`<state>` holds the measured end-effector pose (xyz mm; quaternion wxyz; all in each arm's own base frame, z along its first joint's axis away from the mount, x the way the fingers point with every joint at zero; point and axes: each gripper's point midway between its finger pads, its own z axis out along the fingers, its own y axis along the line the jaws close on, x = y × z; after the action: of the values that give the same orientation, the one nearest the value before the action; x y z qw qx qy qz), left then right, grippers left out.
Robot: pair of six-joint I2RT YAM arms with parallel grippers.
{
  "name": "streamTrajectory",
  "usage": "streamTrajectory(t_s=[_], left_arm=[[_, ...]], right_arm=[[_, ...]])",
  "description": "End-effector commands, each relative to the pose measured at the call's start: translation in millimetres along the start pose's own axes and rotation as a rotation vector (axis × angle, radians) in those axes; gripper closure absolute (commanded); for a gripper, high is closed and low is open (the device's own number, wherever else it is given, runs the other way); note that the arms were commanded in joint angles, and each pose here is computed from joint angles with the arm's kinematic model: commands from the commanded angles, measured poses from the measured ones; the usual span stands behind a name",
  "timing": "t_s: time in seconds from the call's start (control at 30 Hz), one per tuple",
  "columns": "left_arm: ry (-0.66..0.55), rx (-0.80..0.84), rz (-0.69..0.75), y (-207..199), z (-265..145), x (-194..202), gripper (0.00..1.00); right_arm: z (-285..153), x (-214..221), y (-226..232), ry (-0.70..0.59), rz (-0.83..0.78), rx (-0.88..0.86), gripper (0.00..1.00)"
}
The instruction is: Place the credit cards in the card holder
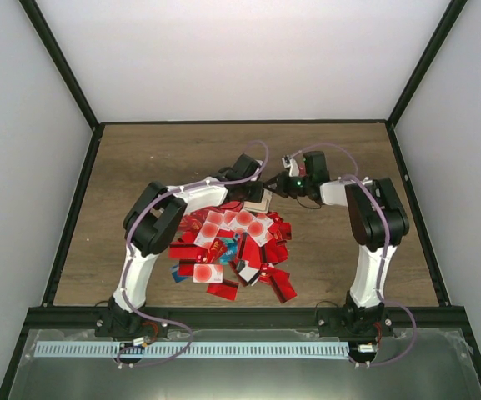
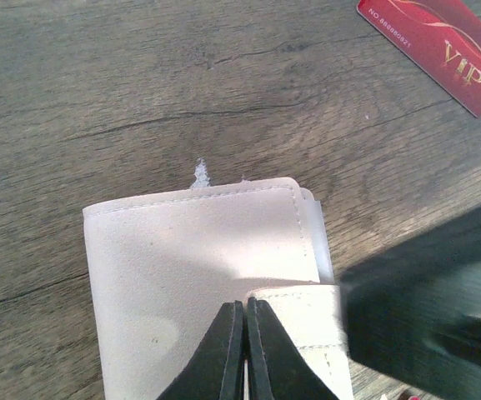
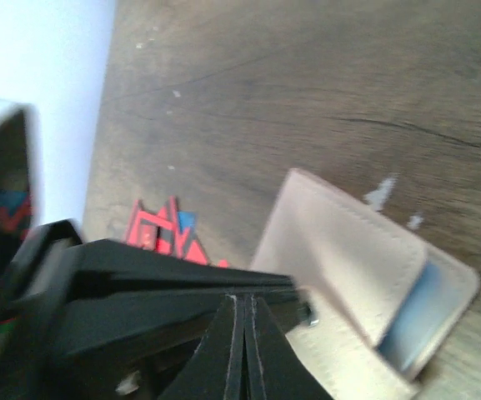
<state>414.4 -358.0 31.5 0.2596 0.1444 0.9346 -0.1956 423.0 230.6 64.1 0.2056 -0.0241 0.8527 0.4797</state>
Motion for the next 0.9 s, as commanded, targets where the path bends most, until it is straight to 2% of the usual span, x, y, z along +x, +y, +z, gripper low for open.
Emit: streamTrajectory(t_s=[0.0, 0.17, 0.33, 0.43, 0.6, 0.87], left_arm=[[0.385, -0.109, -0.031, 43, 17, 124, 0.96], [0.38, -0.1, -0.029, 44, 14, 125, 0.96], [0.387, -0.095, -0.035, 48, 13, 131, 0.96], [0.396, -0.082, -0.042, 49, 16, 137, 0.96], [0.427, -0.068, -0.052, 49, 23, 148, 0.96], [0.471, -0.059, -0.05, 50, 25, 160, 0.96]], right_arm=[[-23, -12, 39, -0.036, -0.039, -0.065, 0.99], [-27, -9, 42, -0.043, -0.019, -0.069, 0.99], [-4, 12, 10, 0.017, 0.057, -0.033, 0.99], [21, 37, -26, 0.097, 0.104, 0.076, 0.99], [38, 61, -52, 0.169, 0.084, 0.228, 0.99], [40, 52, -63, 0.214, 0.009, 0.453, 0.99]])
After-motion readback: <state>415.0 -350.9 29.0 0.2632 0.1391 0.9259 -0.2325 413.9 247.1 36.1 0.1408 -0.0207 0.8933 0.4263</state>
